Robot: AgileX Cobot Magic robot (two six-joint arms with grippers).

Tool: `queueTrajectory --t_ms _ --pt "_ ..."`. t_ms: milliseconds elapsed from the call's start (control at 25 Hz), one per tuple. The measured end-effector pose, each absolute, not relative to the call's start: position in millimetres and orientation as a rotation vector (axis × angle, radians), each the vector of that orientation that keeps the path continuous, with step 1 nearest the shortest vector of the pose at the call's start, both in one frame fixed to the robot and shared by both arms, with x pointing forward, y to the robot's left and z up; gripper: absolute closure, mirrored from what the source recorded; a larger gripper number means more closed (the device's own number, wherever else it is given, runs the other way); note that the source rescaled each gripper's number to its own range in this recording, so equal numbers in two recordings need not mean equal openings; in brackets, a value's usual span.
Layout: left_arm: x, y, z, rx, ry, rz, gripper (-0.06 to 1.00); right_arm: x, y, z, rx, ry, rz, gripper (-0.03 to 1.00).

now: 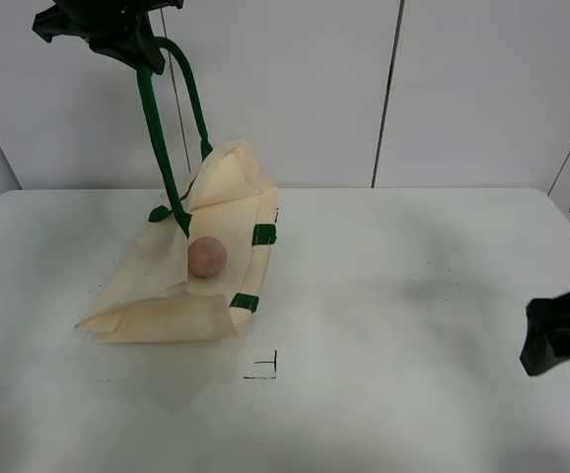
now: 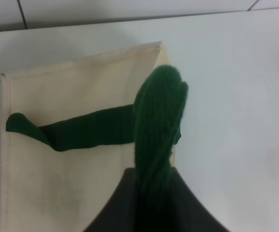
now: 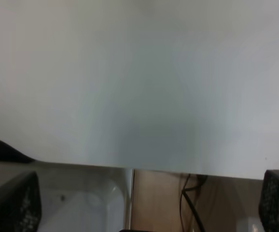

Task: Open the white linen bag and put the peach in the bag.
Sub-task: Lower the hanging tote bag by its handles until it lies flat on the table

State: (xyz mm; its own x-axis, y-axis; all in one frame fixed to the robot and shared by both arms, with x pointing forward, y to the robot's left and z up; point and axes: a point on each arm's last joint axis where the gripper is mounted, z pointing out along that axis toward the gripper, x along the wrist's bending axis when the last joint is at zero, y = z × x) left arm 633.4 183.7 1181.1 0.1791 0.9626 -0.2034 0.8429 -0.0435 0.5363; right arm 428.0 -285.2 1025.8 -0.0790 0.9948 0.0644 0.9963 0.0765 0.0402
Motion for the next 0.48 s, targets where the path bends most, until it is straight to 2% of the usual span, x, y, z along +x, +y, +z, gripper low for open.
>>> queueTrajectory --t_ms 240,480 --pt "633 184 1181 1.914 1.693 0.285 0.94 352 -288 1036 -2.241 -2.432 -0.488 -0.03" --pt "633 184 1181 1.914 1.693 0.285 0.94 292 -291 1050 -2.347 -2.570 -1.093 -0.03"
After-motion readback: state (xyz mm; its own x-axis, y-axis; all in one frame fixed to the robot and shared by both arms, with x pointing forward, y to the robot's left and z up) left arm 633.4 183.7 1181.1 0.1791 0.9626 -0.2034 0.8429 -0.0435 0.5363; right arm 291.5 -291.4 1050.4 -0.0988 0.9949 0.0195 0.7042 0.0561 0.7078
